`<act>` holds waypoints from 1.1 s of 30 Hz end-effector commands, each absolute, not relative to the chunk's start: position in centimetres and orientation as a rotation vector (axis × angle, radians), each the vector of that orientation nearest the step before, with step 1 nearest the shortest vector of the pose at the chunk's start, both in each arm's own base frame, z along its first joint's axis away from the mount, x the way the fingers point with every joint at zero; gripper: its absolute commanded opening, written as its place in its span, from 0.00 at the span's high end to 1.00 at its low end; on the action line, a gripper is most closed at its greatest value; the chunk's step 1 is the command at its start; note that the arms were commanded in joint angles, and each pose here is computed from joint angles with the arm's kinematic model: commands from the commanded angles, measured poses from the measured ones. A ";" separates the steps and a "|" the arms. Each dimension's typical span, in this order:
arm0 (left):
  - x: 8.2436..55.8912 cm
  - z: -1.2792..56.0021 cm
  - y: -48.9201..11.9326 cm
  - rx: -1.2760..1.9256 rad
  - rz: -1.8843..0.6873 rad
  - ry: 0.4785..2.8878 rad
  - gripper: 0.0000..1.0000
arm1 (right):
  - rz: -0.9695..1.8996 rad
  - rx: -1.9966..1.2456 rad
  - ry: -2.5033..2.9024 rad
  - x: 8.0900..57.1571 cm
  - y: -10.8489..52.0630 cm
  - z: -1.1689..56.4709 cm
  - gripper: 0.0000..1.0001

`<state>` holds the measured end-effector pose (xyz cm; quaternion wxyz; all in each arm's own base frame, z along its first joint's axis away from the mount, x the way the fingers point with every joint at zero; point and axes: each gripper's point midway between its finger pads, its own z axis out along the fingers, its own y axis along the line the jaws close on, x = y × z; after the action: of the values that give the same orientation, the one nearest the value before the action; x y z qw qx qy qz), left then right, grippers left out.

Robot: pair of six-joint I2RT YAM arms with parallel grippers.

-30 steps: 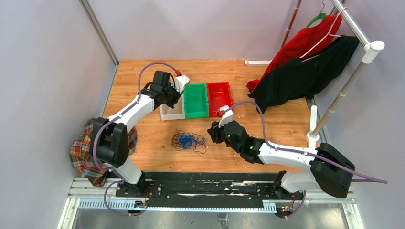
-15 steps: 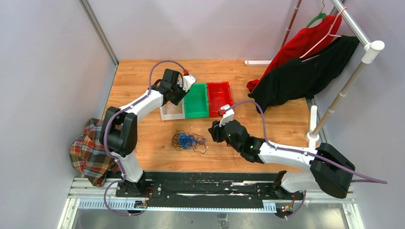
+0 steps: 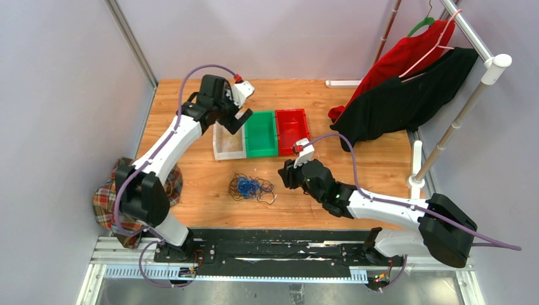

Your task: Untangle the cables

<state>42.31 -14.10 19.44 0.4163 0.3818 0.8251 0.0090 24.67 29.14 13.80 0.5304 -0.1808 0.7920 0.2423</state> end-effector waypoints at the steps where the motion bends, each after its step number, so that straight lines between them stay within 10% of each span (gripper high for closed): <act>1: 40.6 20.8 -12.3 0.988 -0.052 2.107 0.00 | 0.561 -0.404 1.890 24.9 28.3 13.7 0.66; 12: 40.8 14.8 -3.2 0.615 -0.249 2.352 0.14 | 0.564 -0.406 1.898 24.8 28.2 13.2 0.66; 33: 44.4 11.6 -4.1 0.238 -0.674 2.278 0.29 | 0.575 -0.425 1.918 24.8 28.9 12.5 0.73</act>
<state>42.92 -3.58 9.70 0.3315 0.0908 0.9075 -0.2416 24.29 28.92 12.55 0.5195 -0.1879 0.7987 0.2386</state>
